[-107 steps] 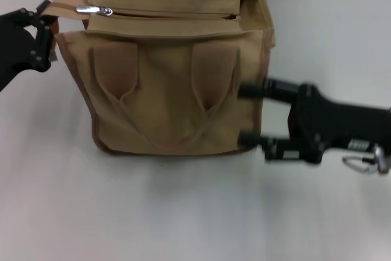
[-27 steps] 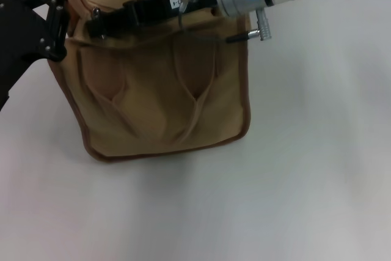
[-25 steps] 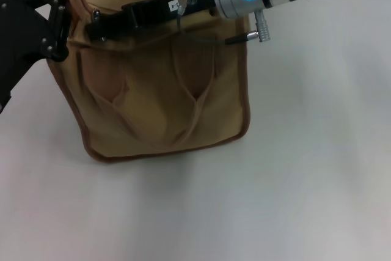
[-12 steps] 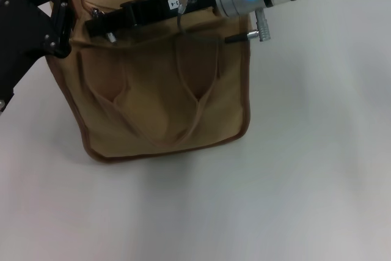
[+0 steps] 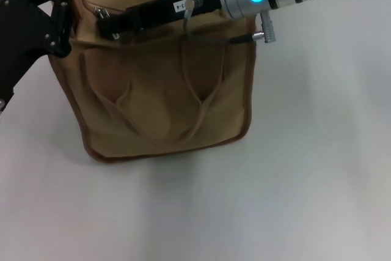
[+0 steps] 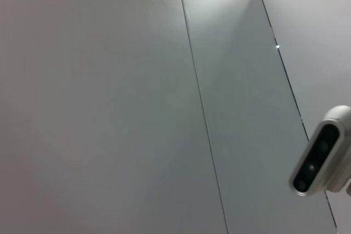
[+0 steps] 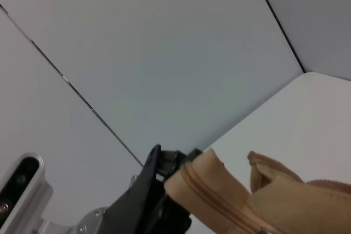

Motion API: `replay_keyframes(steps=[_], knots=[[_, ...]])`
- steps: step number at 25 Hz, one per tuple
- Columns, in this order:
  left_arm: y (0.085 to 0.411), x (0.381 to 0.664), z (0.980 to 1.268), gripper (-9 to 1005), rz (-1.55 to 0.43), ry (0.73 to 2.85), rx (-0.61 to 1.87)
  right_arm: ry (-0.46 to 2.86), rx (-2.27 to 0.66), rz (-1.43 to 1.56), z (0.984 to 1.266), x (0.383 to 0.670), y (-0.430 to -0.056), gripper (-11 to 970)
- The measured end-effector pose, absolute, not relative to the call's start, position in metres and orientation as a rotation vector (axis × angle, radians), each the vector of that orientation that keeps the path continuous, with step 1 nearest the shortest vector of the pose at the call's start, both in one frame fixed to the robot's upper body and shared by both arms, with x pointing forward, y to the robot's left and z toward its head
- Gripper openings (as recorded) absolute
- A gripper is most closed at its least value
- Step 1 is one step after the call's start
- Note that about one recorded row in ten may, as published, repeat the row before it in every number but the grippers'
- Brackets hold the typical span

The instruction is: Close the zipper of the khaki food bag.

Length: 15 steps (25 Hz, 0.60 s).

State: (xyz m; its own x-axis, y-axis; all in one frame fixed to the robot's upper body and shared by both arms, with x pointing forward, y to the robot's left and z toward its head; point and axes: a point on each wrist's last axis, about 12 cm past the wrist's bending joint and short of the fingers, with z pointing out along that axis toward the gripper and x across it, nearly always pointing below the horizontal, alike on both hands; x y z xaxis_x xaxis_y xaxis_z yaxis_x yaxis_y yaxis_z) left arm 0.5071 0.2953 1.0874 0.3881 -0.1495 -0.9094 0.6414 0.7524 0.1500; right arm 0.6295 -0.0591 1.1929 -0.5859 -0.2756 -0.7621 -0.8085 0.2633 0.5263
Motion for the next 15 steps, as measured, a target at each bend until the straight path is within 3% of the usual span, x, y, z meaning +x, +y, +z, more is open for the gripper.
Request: replay_keyframes(steps=[2,15], knots=[[0.296,0.508,1.087,21,-0.529,1.067,0.532,1.999,-0.983,1.299,1.191,0.629,-0.062,1],[0.306,0.512,1.078,20,-0.459,1.161,0.453,1.95,-0.818,1.236,1.166,0.625,-0.116,44]])
